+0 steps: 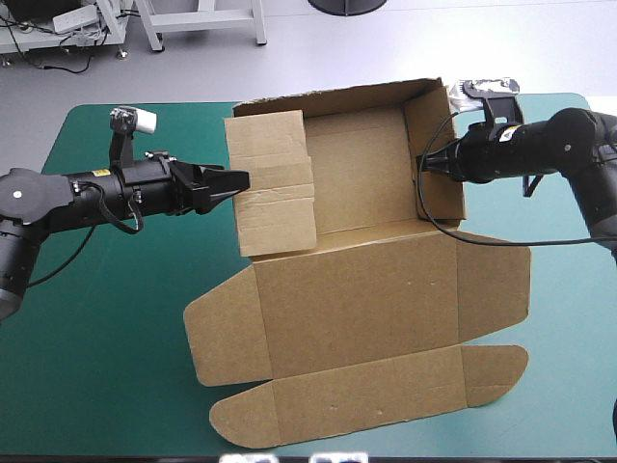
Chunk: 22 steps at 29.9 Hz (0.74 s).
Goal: Fold the box
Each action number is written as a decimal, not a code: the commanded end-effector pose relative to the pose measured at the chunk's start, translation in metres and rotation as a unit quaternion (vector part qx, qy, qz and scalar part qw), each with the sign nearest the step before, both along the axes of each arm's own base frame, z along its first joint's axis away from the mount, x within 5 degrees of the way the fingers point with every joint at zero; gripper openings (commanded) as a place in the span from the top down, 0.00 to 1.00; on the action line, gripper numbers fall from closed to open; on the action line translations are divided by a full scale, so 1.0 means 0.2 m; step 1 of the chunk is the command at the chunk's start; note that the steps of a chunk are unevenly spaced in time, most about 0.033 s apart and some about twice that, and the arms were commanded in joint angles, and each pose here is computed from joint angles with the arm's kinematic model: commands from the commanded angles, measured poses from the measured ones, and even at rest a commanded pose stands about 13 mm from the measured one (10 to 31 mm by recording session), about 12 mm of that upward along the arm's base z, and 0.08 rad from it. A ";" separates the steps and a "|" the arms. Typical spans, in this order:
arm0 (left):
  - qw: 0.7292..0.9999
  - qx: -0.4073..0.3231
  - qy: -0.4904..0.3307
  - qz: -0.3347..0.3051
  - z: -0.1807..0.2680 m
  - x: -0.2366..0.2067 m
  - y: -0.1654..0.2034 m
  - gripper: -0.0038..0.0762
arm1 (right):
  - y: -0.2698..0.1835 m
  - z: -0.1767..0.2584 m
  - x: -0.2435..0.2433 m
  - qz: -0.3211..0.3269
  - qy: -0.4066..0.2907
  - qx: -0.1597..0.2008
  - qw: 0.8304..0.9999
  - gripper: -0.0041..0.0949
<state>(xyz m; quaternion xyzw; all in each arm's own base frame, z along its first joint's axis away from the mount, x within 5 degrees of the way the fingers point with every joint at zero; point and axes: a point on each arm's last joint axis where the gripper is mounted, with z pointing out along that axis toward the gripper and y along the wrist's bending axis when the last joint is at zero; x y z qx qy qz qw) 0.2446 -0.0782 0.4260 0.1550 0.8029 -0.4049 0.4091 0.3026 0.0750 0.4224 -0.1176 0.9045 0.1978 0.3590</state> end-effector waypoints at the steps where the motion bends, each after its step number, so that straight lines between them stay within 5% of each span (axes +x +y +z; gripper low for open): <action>1: 0.999 -0.034 -0.032 0.023 0.11 -0.03 0.00 0.34 | 0.02 0.13 -0.04 -0.010 -0.050 0.054 0.997 0.98; 7: 0.997 -0.027 -0.049 0.060 0.11 -0.01 -0.04 0.34 | 0.03 0.14 -0.04 -0.015 -0.056 0.072 0.996 0.96; 22: 0.985 0.067 -0.044 0.155 0.01 0.07 -0.18 0.42 | 0.25 0.11 -0.06 -0.012 -0.065 0.040 0.997 0.96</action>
